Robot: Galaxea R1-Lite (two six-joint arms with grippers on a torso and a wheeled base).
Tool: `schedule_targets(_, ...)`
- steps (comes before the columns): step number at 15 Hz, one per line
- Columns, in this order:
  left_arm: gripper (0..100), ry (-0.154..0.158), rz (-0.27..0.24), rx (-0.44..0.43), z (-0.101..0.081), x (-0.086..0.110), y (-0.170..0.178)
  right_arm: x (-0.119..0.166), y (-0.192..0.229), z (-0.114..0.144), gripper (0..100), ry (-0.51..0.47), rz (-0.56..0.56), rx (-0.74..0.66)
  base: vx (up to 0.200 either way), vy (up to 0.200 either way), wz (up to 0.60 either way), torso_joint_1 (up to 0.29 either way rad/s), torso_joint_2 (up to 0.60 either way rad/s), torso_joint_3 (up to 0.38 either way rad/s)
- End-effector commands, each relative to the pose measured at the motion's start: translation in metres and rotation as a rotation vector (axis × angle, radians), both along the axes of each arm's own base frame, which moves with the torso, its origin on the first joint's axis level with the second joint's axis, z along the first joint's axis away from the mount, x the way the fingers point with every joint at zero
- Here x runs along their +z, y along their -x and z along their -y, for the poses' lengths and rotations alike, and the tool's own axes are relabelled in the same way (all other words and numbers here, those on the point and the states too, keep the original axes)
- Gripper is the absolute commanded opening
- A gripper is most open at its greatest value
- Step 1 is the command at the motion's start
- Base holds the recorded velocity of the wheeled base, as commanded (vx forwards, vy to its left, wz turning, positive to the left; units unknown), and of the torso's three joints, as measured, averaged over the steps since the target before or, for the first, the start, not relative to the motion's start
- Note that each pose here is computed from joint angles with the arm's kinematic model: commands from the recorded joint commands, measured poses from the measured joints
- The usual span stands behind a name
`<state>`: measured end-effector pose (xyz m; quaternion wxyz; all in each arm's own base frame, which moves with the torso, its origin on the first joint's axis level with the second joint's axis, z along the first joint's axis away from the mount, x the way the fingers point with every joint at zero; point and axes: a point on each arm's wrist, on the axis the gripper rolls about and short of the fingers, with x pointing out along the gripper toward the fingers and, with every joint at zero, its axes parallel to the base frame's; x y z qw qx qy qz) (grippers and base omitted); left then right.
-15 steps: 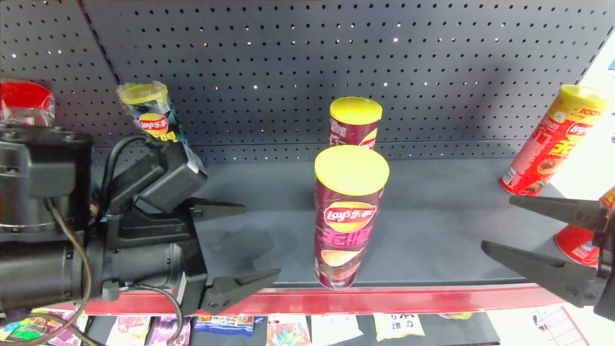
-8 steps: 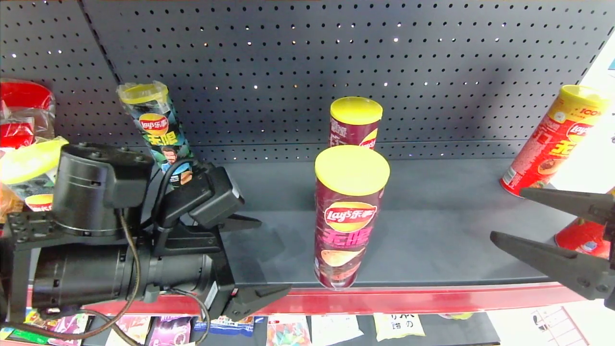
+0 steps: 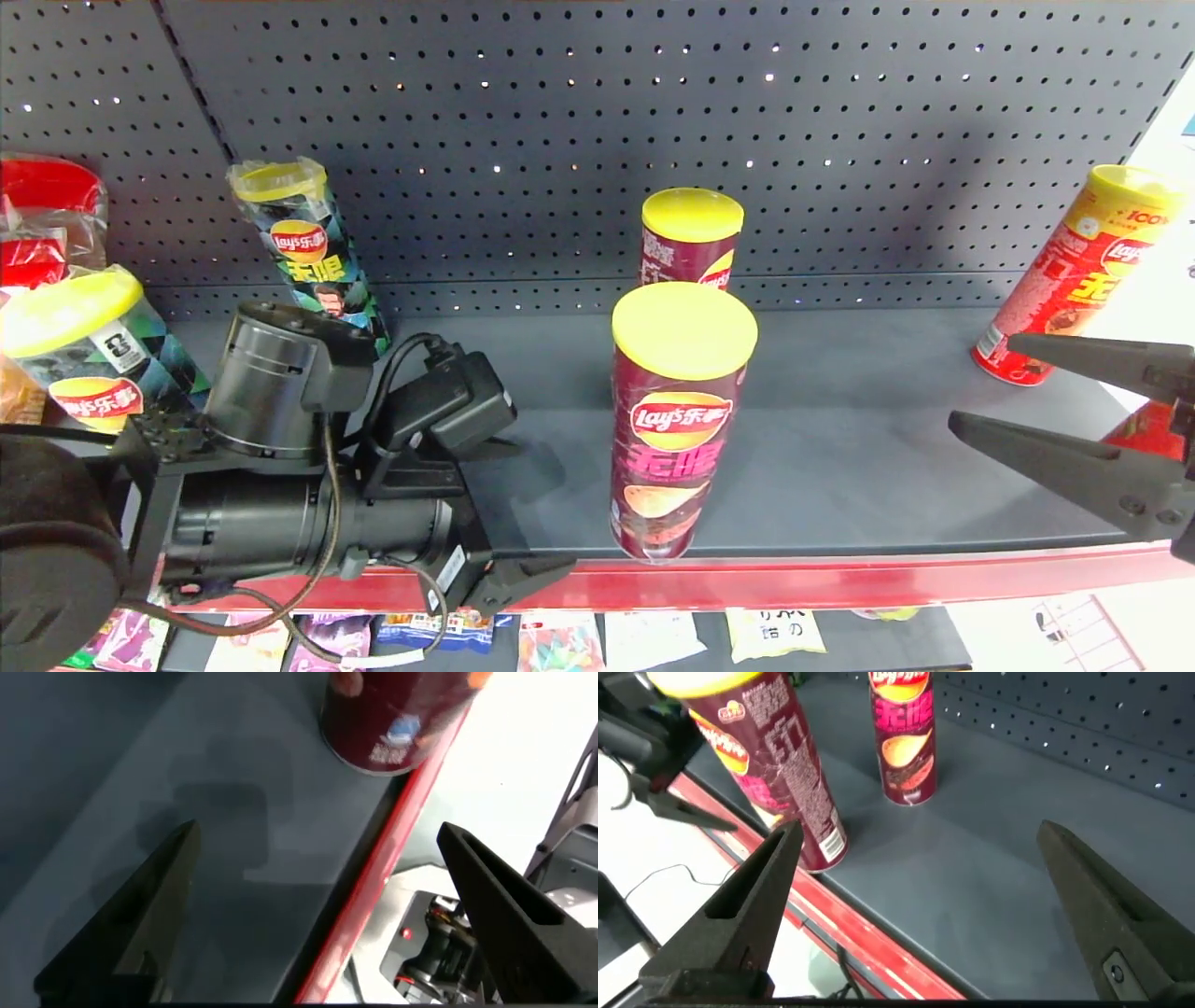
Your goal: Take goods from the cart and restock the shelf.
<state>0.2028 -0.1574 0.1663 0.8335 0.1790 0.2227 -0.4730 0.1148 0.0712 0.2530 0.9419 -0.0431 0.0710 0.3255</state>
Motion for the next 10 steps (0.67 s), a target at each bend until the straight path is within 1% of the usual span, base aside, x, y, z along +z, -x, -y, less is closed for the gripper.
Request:
schedule_targets(1, 100, -0.009, -0.012, 0.001, 0.005, -0.004, -0.007, 0.0, -0.005, -0.001, 100, 0.005, -0.008, -0.012, 0.0, 0.0, 0.0, 0.0, 0.0, 0.0)
schedule_targets(6, 100, -0.006, -0.007, 0.001, 0.015, -0.003, -0.021, 0.001, -0.009, -0.002, 100, 0.006, -0.011, -0.017, 0.0, 0.0, 0.0, 0.0, 0.0, 0.0)
schedule_targets(10, 100, -0.013, -0.003, 0.01, 0.019, -0.005, -0.026, 0.001, -0.009, -0.002, 100, 0.006, -0.009, -0.017, 0.0, 0.0, 0.0, 0.0, 0.0, 0.0)
